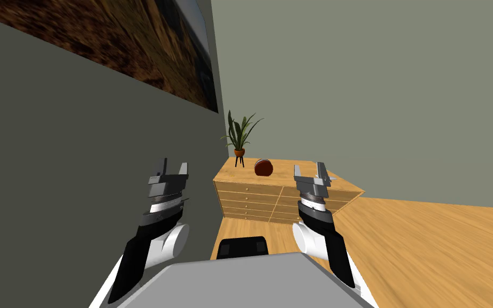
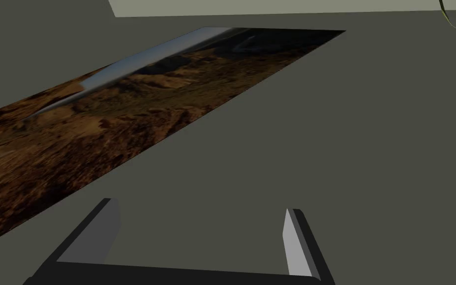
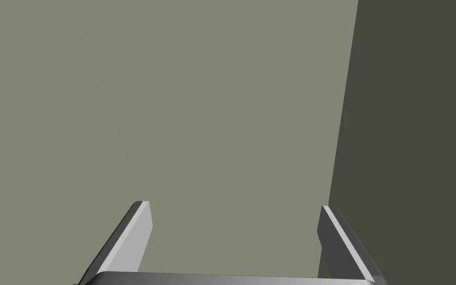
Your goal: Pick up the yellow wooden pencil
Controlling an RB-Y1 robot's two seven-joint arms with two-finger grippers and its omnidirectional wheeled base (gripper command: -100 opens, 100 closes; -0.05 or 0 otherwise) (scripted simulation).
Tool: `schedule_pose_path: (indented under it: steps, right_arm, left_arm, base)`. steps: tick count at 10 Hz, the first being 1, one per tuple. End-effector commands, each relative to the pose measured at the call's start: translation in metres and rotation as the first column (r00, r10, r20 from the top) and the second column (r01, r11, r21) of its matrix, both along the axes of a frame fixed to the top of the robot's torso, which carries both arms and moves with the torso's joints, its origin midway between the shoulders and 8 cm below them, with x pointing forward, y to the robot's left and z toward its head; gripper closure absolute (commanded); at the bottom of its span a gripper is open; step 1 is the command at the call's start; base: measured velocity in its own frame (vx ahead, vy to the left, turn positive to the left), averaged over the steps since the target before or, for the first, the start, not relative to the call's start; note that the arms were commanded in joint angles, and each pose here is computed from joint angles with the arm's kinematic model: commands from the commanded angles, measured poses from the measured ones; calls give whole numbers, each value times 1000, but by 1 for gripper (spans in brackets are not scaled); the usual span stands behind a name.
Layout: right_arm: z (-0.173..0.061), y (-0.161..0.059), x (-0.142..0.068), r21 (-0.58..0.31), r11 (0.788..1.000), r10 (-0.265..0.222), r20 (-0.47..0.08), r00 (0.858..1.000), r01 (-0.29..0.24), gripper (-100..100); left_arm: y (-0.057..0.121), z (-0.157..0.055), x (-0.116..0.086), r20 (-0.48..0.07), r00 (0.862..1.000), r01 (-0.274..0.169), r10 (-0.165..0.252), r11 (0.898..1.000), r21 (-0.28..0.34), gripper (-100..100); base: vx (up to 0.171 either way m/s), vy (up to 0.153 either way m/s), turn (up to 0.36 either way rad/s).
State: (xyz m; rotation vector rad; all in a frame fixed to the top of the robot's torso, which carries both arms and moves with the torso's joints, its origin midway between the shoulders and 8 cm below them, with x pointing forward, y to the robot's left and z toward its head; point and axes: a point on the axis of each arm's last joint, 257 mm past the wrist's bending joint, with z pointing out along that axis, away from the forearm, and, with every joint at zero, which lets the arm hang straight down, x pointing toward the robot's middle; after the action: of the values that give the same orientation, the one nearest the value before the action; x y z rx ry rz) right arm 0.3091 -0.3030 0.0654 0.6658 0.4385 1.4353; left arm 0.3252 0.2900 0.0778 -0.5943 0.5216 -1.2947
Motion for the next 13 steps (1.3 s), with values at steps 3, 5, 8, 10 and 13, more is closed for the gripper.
schedule_pose_path:
  steps: [3, 5, 8, 10, 13]
  right_arm:
    - [0, 0, 0, 0, 1000, 0, 0, 1000, 0, 0]
    - [0, 0, 0, 0, 1000, 0, 0, 1000, 0, 0]
    - [0, 0, 0, 0, 1000, 0, 0, 1000, 0, 0]
    - [0, 0, 0, 0, 1000, 0, 0, 1000, 0, 0]
    - [0, 0, 0, 0, 1000, 0, 0, 1000, 0, 0]
  left_arm:
    - [-6, -21, 35, -102, 994, 41, -38, 999, 29, -100]
    - [-8, -31, 49, -146, 988, 53, -48, 998, 36, -100]
    - [-12, -49, 80, -231, 971, 78, -64, 995, 54, -100]
    - [-13, -60, 97, -282, 957, 90, -69, 994, 62, -100]
    - [-16, -77, 129, -357, 931, 111, -73, 990, 86, -100]
  base:
    - [37, -27, -23]
    - [34, -32, -13]
    - [31, -33, -16]
    - [33, -25, -11]
    - [21, -28, -12]
